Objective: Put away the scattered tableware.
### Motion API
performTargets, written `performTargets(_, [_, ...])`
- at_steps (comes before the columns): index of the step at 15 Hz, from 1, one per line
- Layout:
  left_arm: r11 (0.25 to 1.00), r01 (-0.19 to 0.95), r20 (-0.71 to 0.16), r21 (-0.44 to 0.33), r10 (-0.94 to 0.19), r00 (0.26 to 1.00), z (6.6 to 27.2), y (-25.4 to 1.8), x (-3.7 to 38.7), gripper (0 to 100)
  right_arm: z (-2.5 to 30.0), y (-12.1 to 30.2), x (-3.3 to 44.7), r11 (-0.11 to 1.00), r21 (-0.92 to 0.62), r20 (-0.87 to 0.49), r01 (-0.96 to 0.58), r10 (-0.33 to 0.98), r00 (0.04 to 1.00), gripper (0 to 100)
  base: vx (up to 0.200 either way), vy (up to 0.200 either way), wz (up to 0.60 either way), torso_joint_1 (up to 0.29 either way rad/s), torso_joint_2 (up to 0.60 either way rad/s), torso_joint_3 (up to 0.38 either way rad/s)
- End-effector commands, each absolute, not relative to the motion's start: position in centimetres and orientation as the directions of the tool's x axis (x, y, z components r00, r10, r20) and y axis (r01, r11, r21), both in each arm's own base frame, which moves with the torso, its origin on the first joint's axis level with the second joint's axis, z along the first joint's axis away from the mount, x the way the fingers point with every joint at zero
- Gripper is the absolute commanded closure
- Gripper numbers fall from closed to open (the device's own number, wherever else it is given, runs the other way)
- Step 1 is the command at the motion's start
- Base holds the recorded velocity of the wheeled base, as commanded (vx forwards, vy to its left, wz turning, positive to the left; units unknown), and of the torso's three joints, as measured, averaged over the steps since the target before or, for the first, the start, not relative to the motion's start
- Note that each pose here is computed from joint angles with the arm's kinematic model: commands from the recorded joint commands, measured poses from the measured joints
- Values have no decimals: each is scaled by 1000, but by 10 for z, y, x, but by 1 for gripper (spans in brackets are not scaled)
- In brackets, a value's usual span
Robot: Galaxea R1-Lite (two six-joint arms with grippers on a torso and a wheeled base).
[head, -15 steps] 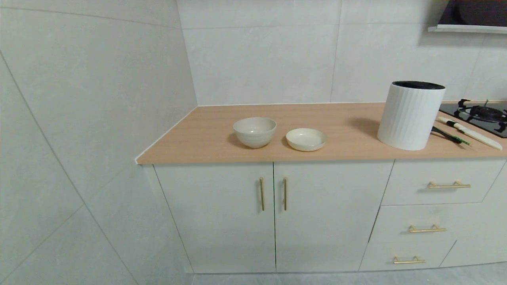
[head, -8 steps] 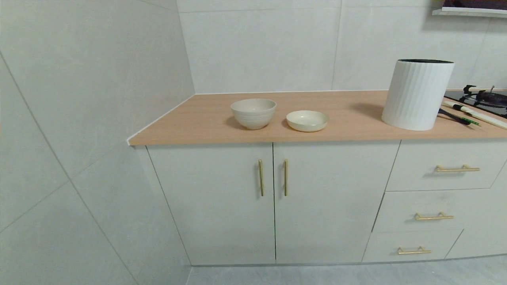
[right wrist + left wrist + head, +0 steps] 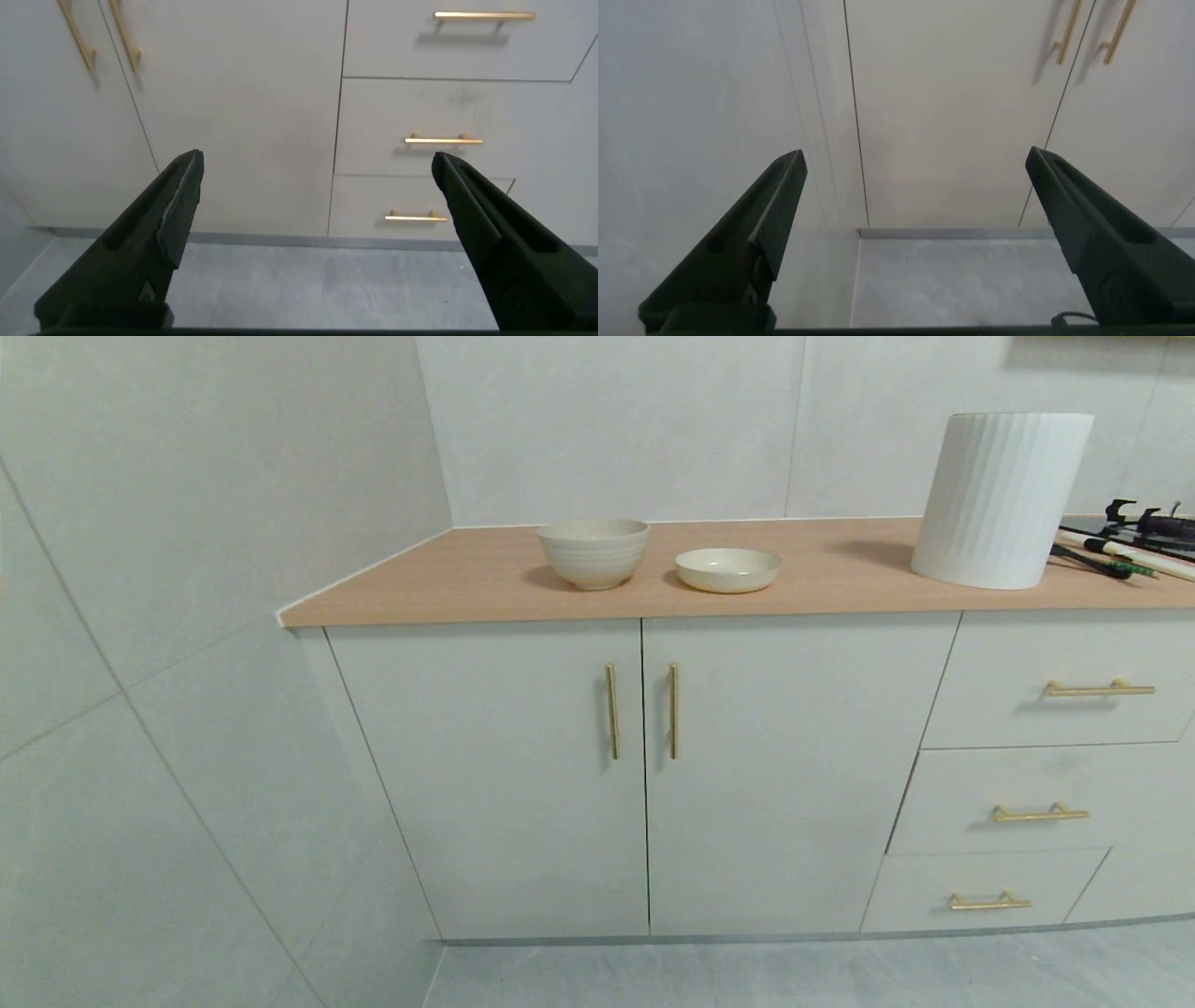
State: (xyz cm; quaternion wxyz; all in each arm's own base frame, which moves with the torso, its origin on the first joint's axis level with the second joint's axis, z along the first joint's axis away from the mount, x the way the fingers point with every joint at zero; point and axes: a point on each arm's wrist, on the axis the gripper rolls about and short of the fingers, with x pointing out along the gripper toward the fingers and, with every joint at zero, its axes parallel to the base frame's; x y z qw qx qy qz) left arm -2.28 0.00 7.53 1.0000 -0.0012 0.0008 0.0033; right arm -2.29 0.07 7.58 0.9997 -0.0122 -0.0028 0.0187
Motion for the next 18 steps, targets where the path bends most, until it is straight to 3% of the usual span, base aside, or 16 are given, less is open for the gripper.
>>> performTargets(1, [1000, -8, -3, -3, 8, 1000, 75, 0, -23, 0, 76, 1, -23, 999, -25, 5, -38, 38, 999, 0, 0, 0, 0, -32, 154, 100])
performTargets(7, [1000, -8, -3, -3, 8, 1000, 75, 0, -23, 0, 76, 1, -23, 999, -25, 5, -38, 38, 999, 0, 0, 0, 0, -3, 14, 6])
performTargets(12, [1000, -8, -3, -3, 8, 1000, 75, 0, -23, 0, 76, 1, -23, 999, -25, 5, -38, 38, 999, 0, 200, 0, 0, 0, 5, 4])
performTargets(18, [1000, -9, -3, -3, 9, 1000, 75, 0, -23, 0, 76, 1, -23, 999, -26, 5, -38, 38, 999, 0, 0, 0, 0, 0, 0, 0])
